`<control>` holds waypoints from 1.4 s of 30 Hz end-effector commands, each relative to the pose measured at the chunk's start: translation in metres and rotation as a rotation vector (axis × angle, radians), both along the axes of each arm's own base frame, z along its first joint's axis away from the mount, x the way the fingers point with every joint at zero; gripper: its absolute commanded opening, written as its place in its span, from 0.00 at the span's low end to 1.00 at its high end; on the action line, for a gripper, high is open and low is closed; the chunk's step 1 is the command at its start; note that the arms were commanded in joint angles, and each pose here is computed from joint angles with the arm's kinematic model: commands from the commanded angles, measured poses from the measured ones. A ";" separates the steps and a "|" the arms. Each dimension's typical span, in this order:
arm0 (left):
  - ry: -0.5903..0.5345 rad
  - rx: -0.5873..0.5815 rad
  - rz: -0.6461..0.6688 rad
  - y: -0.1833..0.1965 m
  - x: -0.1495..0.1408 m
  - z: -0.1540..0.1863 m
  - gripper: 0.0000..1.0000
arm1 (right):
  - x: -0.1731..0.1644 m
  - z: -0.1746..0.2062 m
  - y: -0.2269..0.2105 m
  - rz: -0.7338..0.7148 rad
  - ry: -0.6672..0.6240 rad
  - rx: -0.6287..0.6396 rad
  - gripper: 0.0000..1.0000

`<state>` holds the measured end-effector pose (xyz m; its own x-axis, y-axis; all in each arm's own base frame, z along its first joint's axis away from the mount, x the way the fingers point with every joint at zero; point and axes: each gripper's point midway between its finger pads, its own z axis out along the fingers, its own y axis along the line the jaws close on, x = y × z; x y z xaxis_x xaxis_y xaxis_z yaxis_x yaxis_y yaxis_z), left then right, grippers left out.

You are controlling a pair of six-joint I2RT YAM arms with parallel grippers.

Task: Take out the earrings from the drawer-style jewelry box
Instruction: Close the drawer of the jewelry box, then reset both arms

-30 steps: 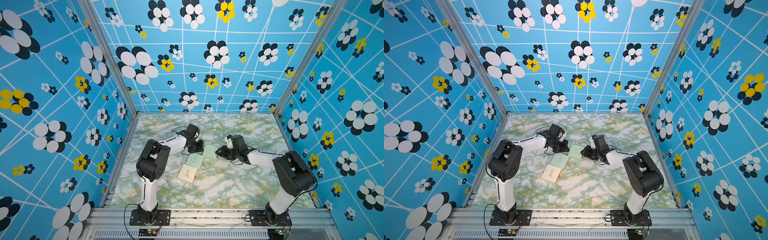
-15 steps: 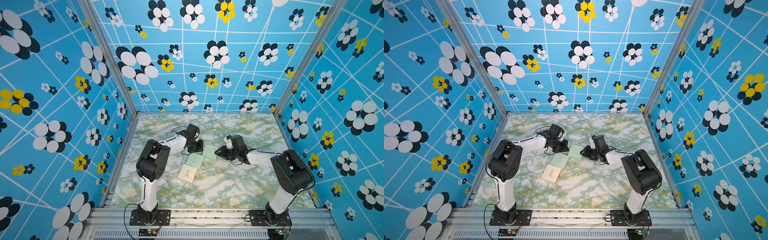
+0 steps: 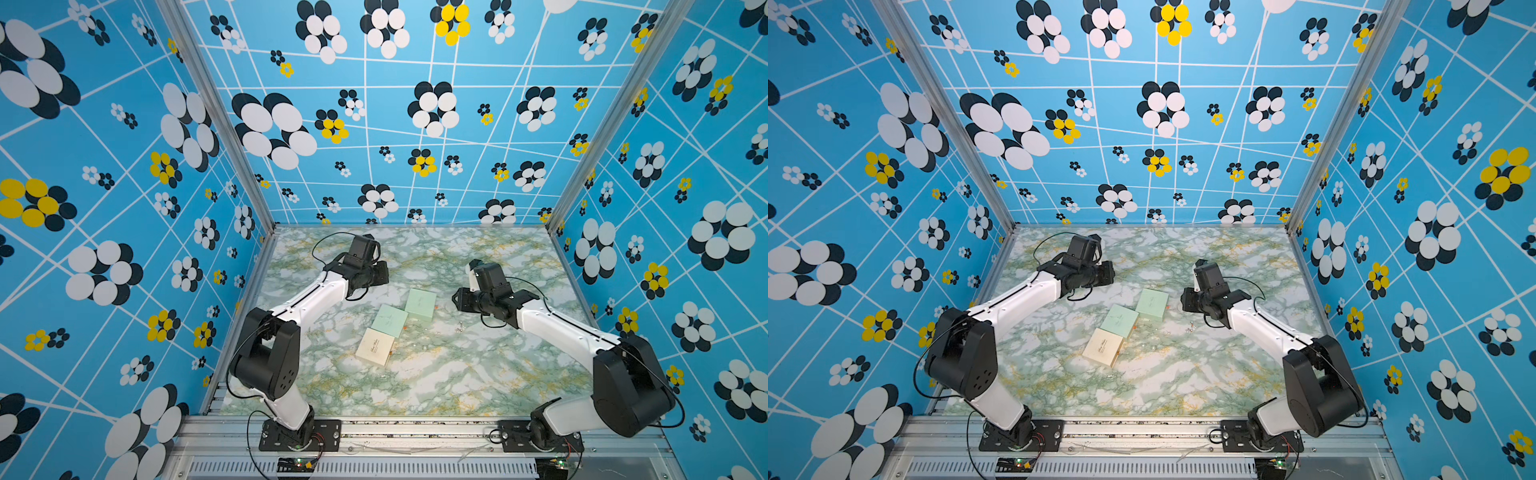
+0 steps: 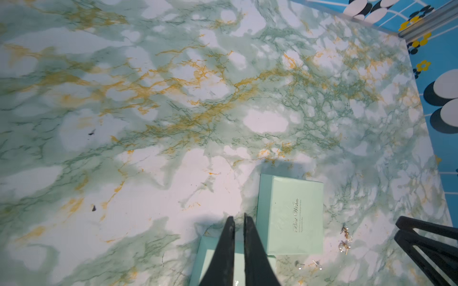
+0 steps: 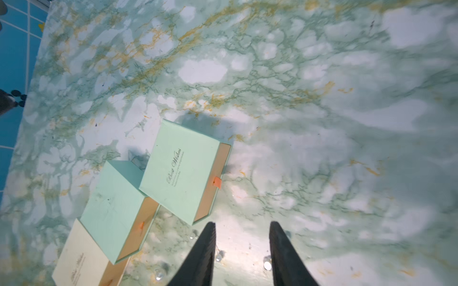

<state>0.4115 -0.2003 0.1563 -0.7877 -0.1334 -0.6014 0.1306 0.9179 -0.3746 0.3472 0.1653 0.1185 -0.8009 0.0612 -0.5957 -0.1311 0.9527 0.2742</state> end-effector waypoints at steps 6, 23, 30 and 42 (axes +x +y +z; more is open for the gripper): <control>-0.181 0.085 0.103 0.053 -0.011 0.024 0.37 | 0.002 0.028 -0.078 -0.125 -0.140 -0.281 0.68; -0.226 0.202 0.242 0.140 -0.041 0.017 0.99 | 0.030 0.040 -0.162 -0.323 -0.535 -0.433 0.95; -0.289 0.254 0.261 0.163 -0.045 0.017 0.99 | 0.043 0.010 -0.163 -0.323 -0.599 -0.458 0.94; -0.501 0.306 0.290 0.200 -0.063 0.005 0.99 | 0.042 -0.020 -0.200 -0.461 -0.580 -0.381 0.94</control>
<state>0.3412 -0.0029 0.1493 -0.4489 -0.0879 -0.8892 -0.0769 0.9953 -0.0596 0.3868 -0.0365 0.0889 -0.3632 -0.0199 -0.9315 0.2708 0.9544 -0.1260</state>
